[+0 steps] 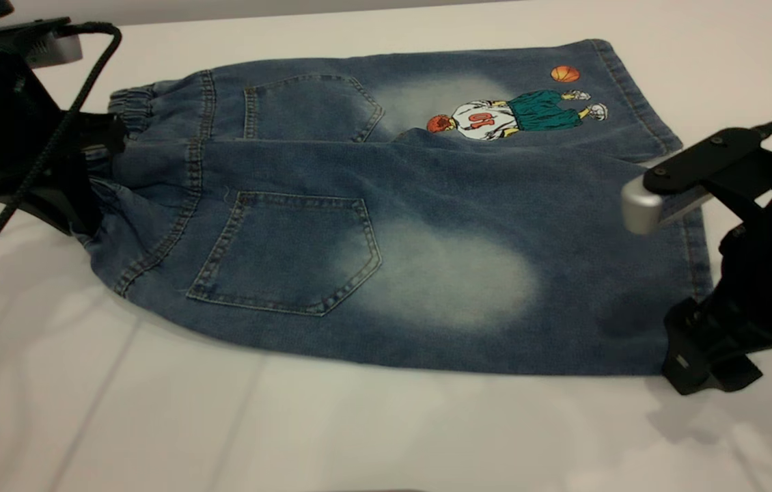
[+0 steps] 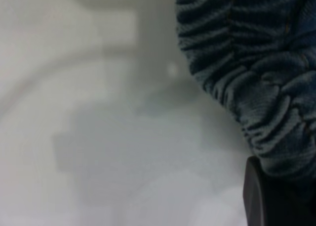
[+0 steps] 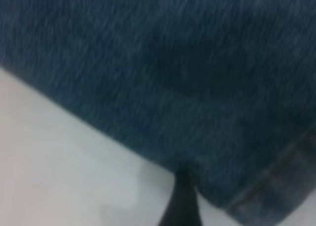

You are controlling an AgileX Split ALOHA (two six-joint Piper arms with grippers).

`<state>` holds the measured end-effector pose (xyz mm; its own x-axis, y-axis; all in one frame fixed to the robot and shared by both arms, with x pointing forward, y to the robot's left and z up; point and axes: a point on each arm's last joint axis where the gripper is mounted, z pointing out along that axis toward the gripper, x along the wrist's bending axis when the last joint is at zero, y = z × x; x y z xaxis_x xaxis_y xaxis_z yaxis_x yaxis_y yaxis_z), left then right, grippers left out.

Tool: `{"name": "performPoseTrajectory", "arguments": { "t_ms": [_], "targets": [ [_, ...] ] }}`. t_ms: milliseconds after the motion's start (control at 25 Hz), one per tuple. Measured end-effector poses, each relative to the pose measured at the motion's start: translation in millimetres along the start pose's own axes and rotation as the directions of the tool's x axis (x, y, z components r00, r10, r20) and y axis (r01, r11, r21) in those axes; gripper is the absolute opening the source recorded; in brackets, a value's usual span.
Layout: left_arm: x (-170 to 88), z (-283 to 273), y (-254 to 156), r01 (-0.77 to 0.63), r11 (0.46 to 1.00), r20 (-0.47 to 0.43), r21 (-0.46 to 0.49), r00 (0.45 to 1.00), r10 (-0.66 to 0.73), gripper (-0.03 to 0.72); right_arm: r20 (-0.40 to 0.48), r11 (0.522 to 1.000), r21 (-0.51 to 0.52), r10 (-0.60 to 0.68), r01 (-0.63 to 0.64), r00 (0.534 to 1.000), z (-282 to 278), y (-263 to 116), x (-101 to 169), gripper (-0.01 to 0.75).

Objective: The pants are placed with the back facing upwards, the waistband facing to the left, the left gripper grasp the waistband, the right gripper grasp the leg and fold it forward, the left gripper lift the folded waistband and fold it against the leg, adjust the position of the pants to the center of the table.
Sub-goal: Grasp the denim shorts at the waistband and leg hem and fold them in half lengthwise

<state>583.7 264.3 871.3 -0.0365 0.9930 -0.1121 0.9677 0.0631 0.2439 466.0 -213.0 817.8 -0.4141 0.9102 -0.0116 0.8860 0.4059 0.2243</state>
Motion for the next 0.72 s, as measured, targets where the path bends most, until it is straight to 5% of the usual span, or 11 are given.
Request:
{"name": "performPoseTrajectory", "arguments": {
  "t_ms": [120, 320, 520, 720],
  "targets": [
    [0, 0, 0, 0.010, 1.000, 0.005, 0.000, 1.000, -0.010, 0.069, 0.008, 1.000, -0.006, 0.000, 0.000, 1.000, 3, 0, -1, 0.386],
    [-1, 0, 0, 0.012, 1.000, 0.007, 0.000, 1.000, -0.012, 0.069, 0.016, 1.000, -0.028, -0.001, 0.001, 1.000, 3, 4, -1, 0.080],
    [-2, -2, 3, 0.018, 1.000, 0.013, 0.002, 1.000, -0.018, 0.069, -0.008, 0.999, -0.037, -0.003, 0.003, 1.000, -12, 7, 1, 0.027],
    [-8, -19, 21, 0.054, 0.997, 0.052, -0.053, 0.997, -0.051, 0.069, -0.057, 0.979, -0.203, -0.020, 0.008, 0.998, -74, 42, 5, 0.027]
  ]
}}
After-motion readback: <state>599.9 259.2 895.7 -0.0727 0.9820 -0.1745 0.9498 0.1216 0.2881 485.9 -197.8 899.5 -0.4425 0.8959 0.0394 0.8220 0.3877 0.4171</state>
